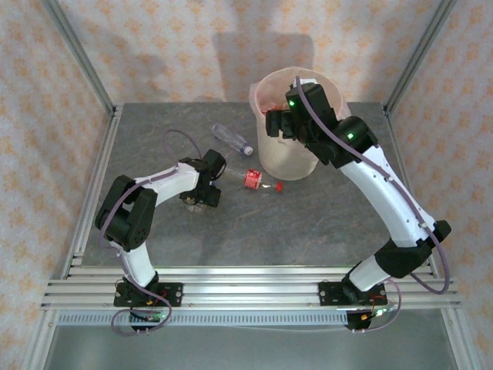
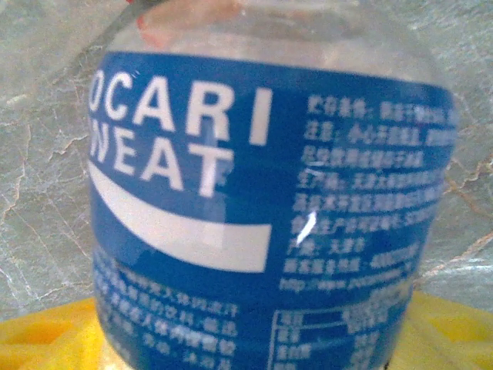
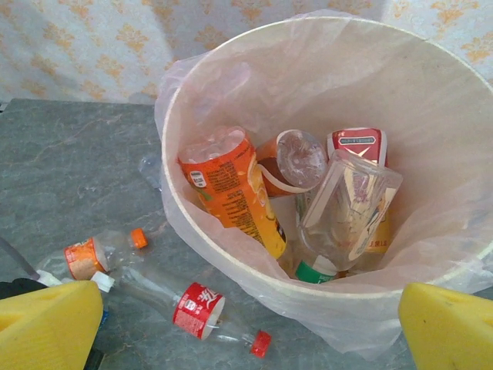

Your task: Put the plastic bottles in the bin

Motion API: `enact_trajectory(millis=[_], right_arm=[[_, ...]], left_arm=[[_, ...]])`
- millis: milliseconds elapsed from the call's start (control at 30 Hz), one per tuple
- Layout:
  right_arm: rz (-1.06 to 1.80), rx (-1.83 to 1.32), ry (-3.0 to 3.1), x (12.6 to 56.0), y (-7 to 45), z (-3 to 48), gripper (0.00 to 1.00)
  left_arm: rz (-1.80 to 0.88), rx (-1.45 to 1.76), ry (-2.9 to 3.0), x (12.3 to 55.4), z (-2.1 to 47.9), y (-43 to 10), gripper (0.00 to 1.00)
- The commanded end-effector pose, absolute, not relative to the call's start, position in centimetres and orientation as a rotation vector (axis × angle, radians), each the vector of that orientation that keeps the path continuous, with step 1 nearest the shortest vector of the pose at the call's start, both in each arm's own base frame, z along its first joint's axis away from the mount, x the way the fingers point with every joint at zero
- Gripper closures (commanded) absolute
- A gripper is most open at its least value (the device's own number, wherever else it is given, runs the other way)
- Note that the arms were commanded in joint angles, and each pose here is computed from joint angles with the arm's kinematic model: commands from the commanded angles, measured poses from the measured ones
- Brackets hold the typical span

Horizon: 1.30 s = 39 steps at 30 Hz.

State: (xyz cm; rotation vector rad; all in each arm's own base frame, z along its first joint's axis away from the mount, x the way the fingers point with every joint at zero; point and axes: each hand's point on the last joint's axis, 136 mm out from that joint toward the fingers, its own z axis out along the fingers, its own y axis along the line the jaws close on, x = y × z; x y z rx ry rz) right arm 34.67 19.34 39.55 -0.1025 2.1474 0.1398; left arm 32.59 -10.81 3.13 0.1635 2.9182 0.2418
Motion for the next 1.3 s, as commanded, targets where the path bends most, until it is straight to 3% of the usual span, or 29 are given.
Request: enact_trajectory(millis=[0, 233, 733, 1267], right_arm=[[0.117, -0.051, 2.1, 34.4, 18.2, 40.8, 0.01], [0.137, -0.03, 2.092, 34.2, 18.0, 40.8, 0.01], [0.207, 0.061, 2.055, 33.9, 17.4, 41.2, 0.01], [0.715, -0.015, 2.057, 33.6, 21.1, 40.9, 0.01]], left_arm=[[0.202, 0.167, 2.907, 32.6, 3.6, -11.4, 0.26], [0.124, 0.149, 2.872, 31.9, 5.4, -12.1, 0.38], [-0.013, 0.055, 2.671, 31.8, 12.8, -12.2, 0.43], [-0.659, 0.251, 2.153, 32.5, 24.7, -20.4, 0.43]])
